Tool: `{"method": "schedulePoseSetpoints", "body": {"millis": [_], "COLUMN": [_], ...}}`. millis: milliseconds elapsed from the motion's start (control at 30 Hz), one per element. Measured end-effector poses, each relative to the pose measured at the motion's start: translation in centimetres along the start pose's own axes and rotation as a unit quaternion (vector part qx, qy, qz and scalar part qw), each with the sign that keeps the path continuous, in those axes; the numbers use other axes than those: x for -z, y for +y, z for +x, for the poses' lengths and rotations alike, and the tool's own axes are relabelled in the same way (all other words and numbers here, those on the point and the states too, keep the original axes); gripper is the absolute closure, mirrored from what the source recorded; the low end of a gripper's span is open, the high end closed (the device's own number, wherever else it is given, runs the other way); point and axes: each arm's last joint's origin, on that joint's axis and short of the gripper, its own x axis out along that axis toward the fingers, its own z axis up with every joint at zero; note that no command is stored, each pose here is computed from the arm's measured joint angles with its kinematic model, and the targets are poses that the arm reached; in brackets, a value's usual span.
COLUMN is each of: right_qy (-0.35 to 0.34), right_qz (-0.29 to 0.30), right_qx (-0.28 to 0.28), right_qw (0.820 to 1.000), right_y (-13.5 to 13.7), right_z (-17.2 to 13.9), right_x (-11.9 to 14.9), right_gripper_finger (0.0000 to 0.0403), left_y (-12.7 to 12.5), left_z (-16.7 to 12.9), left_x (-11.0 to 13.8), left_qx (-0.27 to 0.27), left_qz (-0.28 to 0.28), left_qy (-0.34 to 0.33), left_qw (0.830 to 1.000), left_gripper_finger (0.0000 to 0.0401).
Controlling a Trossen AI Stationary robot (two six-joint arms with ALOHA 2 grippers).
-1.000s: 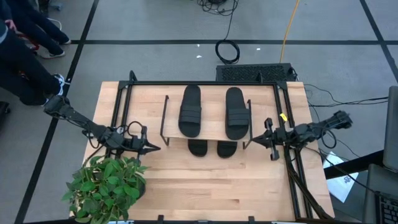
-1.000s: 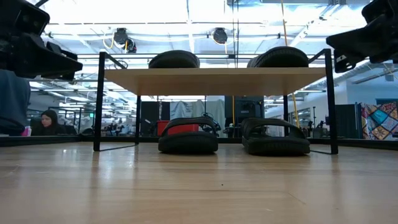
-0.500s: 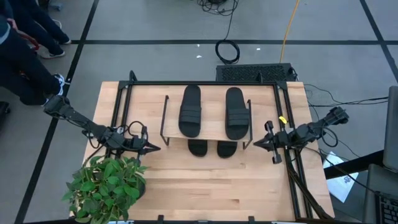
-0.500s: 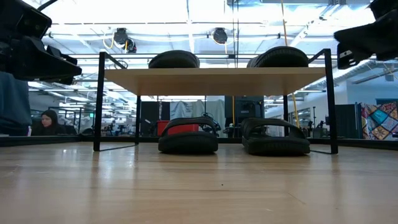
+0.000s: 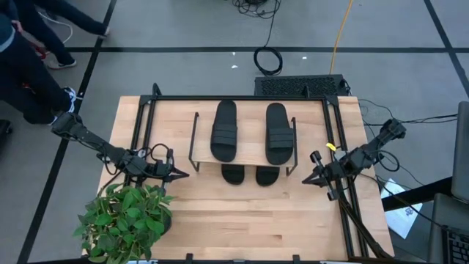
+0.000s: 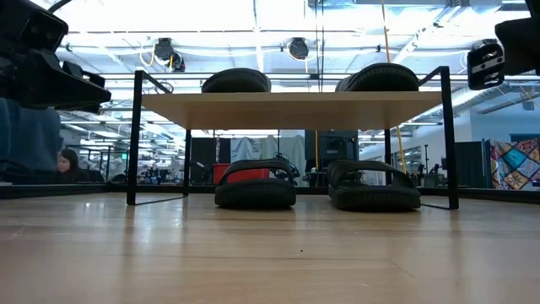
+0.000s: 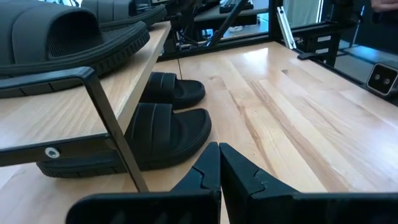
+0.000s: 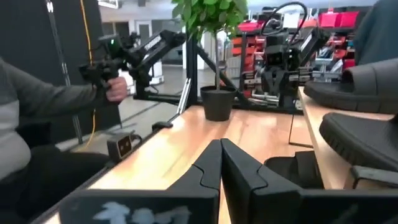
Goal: Pick and place slides into the shelf
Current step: Return to Home Position
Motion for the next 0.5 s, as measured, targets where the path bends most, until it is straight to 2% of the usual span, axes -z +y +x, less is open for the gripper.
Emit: {"method": "schedulePoseSetpoints", "body": {"millis": [133,233,333,500], "right_qy": [0.004,0.01,0.015,0.017], "right_qz": [-0.015,-0.018,-0.023,-0.019], "right_qx": [-0.002,0.03,0.034,0.031], "right_qw": [1.0,0.999,0.999,0.999], "right_y": [0.1,-0.1,-0.3,-0.3], "right_z": [0.1,0.2,0.3,0.4], "right_x": [0.0,0.2,0.2,0.3], "right_gripper_finger": [0.0403,0.0403,0.0403,0.0403], "left_y": [0.1,0.4,0.8,1.3], "left_z": [0.0,0.1,0.2,0.4], "left_x": [0.0,0.0,0.0,0.0], "left_qx": [-0.004,-0.016,-0.031,-0.01], "left_qz": [0.011,0.01,0.006,0.003], "left_qy": [0.0,0.002,0.004,-0.002], "left_qw": [1.0,1.0,1.0,1.0], "left_gripper_finger": [0.0401,0.0401,0.0401,0.0401]}}
